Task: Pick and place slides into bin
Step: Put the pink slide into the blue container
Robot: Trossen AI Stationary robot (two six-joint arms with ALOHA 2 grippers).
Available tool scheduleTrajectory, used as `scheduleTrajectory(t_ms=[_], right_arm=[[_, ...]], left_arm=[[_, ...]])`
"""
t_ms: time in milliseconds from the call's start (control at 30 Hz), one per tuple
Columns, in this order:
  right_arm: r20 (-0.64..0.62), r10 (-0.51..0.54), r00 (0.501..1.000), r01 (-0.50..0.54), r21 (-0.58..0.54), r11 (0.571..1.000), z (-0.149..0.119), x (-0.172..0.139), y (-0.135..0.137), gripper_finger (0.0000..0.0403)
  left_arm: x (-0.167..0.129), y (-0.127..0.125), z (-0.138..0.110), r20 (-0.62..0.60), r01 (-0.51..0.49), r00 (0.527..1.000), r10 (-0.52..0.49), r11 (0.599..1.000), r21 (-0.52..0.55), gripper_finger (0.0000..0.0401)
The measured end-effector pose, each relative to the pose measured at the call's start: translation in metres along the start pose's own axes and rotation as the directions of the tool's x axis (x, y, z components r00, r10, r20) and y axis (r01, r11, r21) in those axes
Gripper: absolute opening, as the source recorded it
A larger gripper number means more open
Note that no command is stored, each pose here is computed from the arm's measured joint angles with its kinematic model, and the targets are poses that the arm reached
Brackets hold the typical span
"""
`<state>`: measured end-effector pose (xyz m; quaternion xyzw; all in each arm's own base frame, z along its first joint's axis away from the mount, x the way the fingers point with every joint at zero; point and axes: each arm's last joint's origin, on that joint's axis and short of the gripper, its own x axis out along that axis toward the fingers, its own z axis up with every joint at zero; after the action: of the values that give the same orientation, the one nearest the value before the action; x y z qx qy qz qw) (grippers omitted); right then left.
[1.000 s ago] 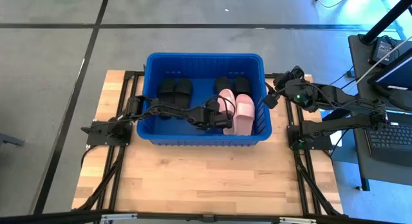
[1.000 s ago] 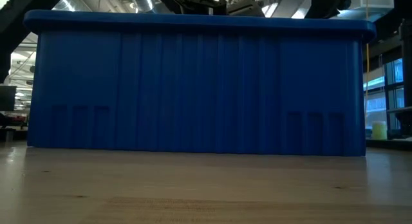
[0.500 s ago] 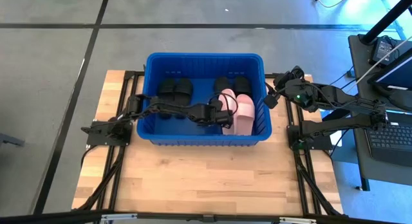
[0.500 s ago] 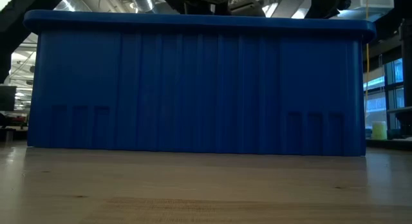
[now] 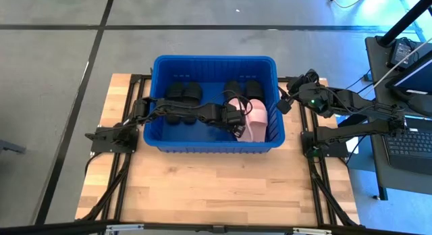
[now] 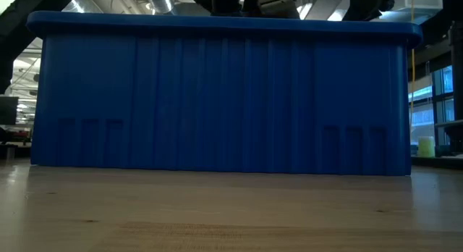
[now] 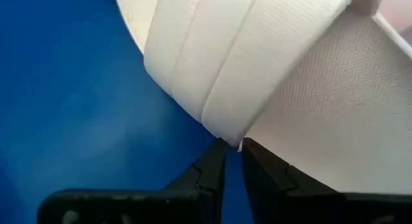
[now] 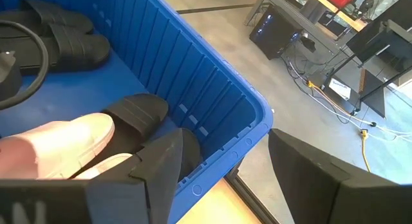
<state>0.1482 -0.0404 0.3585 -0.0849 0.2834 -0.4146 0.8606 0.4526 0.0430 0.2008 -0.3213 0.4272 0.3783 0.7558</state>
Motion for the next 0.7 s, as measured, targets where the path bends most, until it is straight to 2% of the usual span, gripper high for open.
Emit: scheduleTrajectory(t_ms=[333,700], right_arm=[[0.000,0.000,1.000,0.000,0.000,1.000,0.0000,0.0000,0.0000,0.0232],[0.000,0.000,1.000,0.000,0.003,1.000,0.0000,0.0000,0.0000,0.0232]], left_arm=[[0.0000,-0.0011,-0.0009,-0.046,0.040,0.998,-0.037,0.997,0.072,0.0047],[0.0022,0.0037,0.0060,-0.039,0.039,0.999,-0.033,0.987,0.153,0.0047]])
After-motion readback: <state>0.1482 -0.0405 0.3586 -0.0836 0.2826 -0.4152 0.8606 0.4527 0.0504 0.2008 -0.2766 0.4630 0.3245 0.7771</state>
